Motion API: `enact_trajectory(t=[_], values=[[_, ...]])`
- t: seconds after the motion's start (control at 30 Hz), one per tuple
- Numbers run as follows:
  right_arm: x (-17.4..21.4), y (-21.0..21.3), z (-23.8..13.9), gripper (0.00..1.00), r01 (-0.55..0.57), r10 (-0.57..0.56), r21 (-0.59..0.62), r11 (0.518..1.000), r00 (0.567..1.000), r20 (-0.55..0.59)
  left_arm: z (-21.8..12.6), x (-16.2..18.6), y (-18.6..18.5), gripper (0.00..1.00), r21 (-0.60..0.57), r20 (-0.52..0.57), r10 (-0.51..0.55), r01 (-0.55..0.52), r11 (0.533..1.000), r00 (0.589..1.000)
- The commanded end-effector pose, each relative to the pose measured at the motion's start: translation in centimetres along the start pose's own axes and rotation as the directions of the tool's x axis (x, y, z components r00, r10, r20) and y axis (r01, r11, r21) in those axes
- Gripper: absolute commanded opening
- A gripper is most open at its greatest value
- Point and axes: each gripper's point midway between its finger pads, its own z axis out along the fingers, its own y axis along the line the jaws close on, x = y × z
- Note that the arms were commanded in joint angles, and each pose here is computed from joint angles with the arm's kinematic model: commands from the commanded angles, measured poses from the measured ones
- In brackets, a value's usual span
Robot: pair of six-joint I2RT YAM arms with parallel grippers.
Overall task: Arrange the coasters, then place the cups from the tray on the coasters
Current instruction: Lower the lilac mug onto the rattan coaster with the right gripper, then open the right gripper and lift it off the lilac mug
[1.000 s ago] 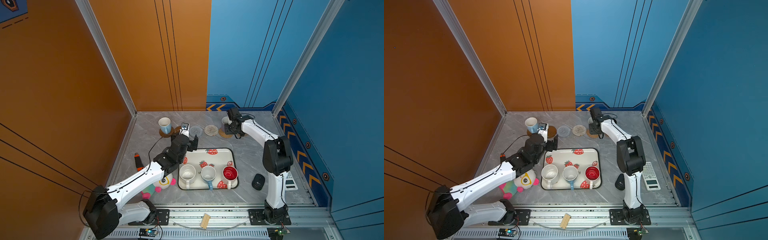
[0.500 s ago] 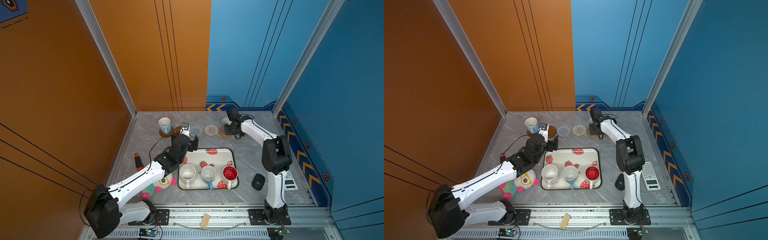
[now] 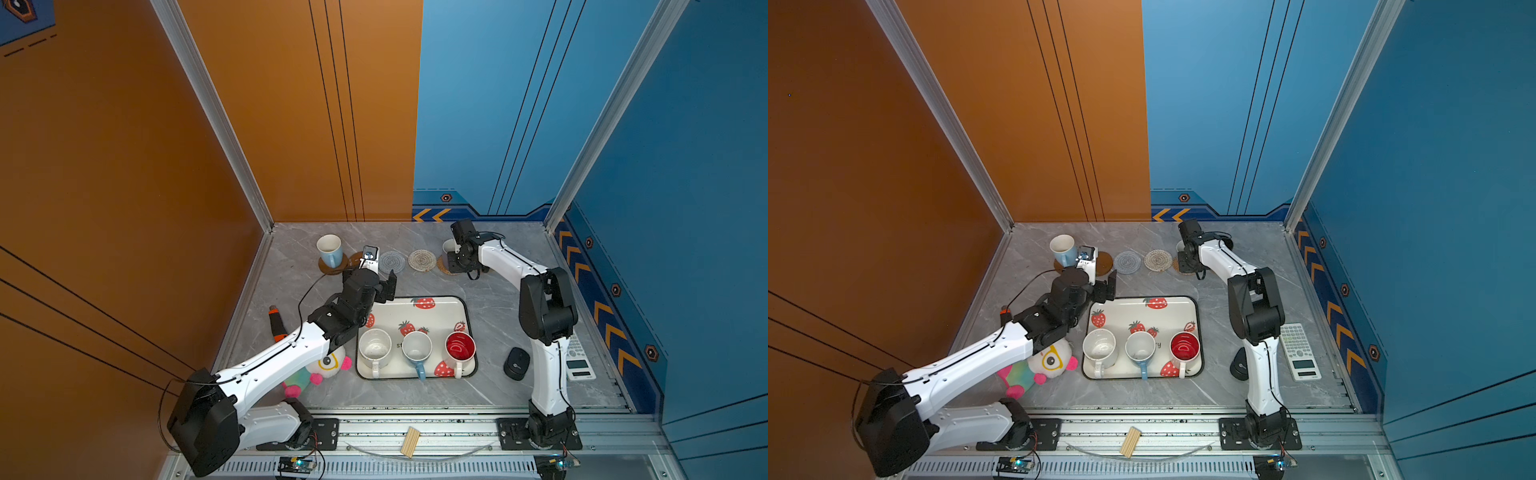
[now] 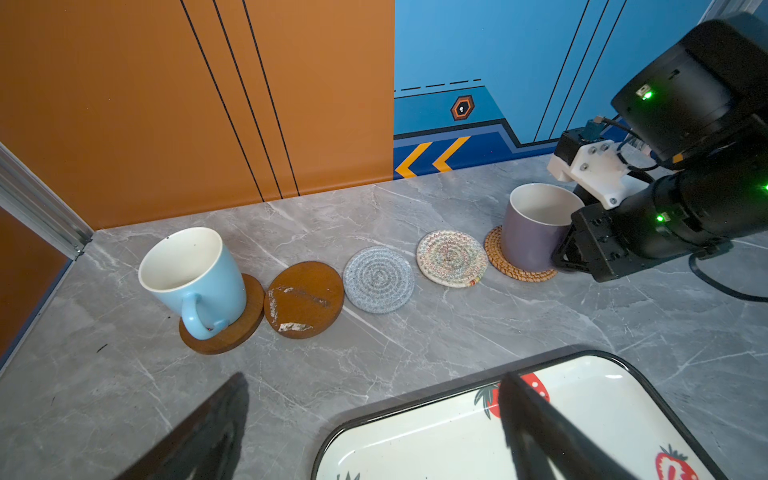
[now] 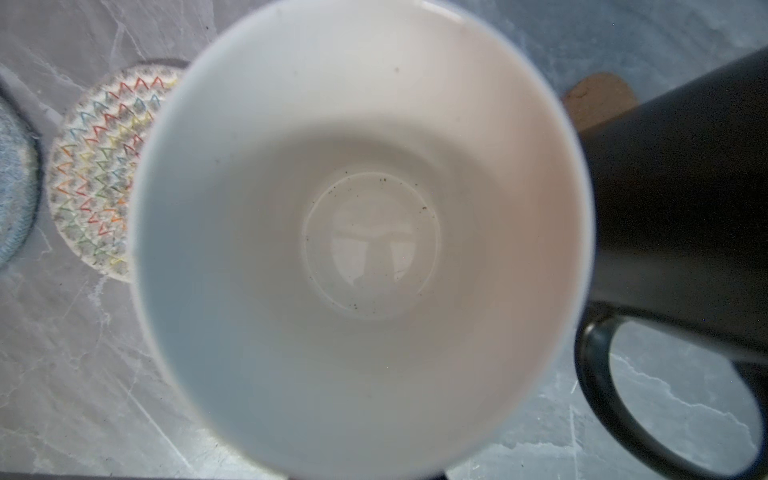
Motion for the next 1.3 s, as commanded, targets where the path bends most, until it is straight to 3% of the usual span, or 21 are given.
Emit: enact_trajectory(t=[0.0, 0.17, 0.23, 0.33, 0.5, 0.73, 1.0, 1.27], values=[[-2.0, 0.0, -1.0, 0.0, -0.03, 0.031, -0.016, 0.999, 0.998, 0.06, 0.0, -0.9, 0.0, 0.94, 0.012, 0.024, -0.026, 0.025, 1.0, 0.999], [-1.9, 0.0, -1.1, 0.01, -0.036, 0.037, -0.016, 0.999, 0.998, 0.059, -0.2, -0.9, 0.1, 0.94, 0.01, 0.026, -0.028, 0.028, 1.0, 0.999], [-1.8, -0.1, -1.1, 0.11, -0.036, 0.037, -0.016, 0.999, 0.998, 0.057, -0.2, -0.9, 0.1, 0.94, 0.012, 0.026, -0.029, 0.029, 1.0, 0.999], [-1.7, -0.1, -1.2, 0.16, -0.039, 0.04, -0.016, 0.999, 0.998, 0.055, -0.3, -0.9, 0.3, 0.94, 0.008, 0.028, -0.031, 0.031, 0.999, 0.999], [-1.6, -0.1, -1.4, 0.34, -0.042, 0.043, -0.018, 0.999, 0.998, 0.055, -0.6, -0.9, 0.3, 0.94, 0.011, 0.032, -0.035, 0.035, 0.999, 0.999], [-1.2, -0.2, -1.9, 0.45, -0.048, 0.049, -0.02, 0.999, 0.997, 0.057, -0.8, -1.0, 0.4, 0.94, 0.014, 0.035, -0.04, 0.04, 0.999, 0.999], [-2.1, -0.3, -7.1, 0.63, -0.058, 0.063, -0.038, 0.998, 0.987, 0.148, -1.3, -1.5, 0.4, 0.94, 0.029, 0.049, -0.064, 0.063, 0.998, 0.997], [-1.5, -0.5, -14.4, 0.71, -0.076, 0.076, -0.012, 0.997, 0.946, 0.316, -2.0, -1.9, -0.1, 0.94, 0.054, 0.046, -0.083, 0.08, 0.995, 0.996]])
